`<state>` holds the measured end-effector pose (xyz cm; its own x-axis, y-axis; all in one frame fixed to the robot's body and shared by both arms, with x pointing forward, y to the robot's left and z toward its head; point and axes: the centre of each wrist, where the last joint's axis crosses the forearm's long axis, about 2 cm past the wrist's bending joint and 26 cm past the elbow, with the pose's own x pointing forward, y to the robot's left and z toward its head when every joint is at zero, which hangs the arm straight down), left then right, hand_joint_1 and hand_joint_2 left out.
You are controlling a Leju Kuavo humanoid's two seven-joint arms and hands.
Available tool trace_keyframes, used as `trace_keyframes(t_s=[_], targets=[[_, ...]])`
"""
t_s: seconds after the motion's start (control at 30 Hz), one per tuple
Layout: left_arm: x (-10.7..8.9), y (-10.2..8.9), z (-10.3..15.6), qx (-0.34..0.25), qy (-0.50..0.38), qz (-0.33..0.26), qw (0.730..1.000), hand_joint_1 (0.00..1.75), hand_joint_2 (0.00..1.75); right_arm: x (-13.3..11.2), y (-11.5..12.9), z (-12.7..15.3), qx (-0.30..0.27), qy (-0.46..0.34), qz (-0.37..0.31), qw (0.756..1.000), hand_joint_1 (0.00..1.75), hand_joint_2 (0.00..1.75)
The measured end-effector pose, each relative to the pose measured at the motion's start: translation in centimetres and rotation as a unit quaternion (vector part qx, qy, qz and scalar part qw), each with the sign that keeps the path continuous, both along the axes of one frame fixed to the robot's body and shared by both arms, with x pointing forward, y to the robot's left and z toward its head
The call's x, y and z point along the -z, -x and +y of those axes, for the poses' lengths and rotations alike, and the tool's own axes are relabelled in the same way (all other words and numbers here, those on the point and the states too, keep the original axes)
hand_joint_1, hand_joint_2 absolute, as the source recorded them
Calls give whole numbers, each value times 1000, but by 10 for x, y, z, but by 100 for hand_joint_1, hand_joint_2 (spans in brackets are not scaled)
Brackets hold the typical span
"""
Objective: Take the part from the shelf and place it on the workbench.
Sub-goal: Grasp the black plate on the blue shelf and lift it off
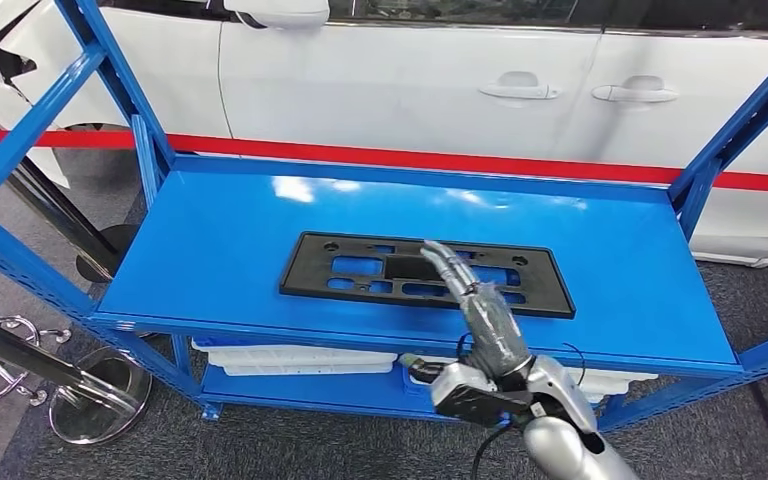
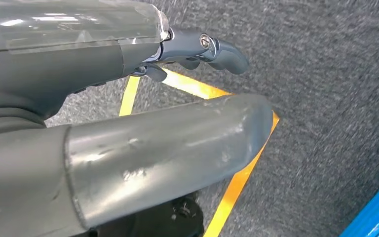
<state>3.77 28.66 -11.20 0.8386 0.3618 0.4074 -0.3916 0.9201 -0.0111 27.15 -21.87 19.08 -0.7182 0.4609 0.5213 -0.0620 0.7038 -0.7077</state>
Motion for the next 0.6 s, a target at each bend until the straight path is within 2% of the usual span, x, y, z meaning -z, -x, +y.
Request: trace_keyframes(t_s=[0.17,0.37,0.6], targets=[[0,0,1,11,-1,7,1000,0,0,3,-1,45,27,74,-70,994,0,175],[0,-1,3,24,-3,12,1000,0,0,3,-5,84,86,144,-177,970,0,175],[0,-1,6,35,-7,13,999,0,0,13,-6,116,92,203,-223,949,0,175]])
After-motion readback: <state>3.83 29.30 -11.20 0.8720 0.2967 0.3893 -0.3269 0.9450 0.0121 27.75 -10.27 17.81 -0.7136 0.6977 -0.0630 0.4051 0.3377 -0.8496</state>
